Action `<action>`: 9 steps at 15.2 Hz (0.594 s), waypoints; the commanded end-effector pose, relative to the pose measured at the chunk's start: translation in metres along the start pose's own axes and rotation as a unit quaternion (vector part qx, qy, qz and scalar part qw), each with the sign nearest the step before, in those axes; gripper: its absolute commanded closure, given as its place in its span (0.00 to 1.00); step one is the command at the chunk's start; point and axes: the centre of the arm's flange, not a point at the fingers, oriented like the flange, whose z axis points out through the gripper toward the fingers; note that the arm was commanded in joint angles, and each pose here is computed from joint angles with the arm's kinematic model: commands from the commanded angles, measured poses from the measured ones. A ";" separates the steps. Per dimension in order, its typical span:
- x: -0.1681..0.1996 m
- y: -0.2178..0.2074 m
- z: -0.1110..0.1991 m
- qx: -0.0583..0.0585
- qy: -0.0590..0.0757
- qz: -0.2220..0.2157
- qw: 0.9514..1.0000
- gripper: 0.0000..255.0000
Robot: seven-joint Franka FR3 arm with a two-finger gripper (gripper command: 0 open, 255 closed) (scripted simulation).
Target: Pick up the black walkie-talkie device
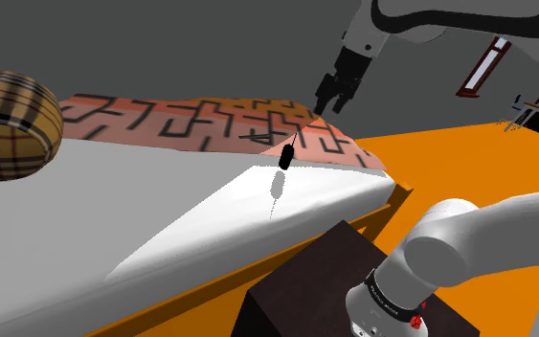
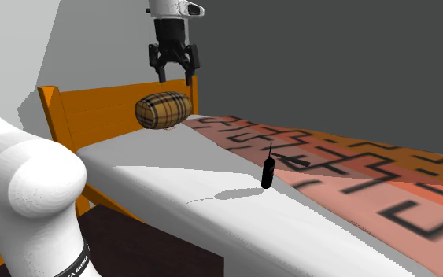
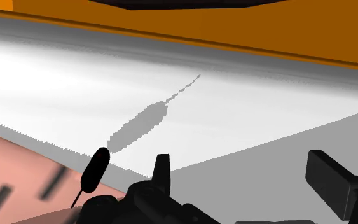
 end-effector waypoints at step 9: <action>0.084 0.075 0.082 0.010 -0.029 0.018 0.999 0.00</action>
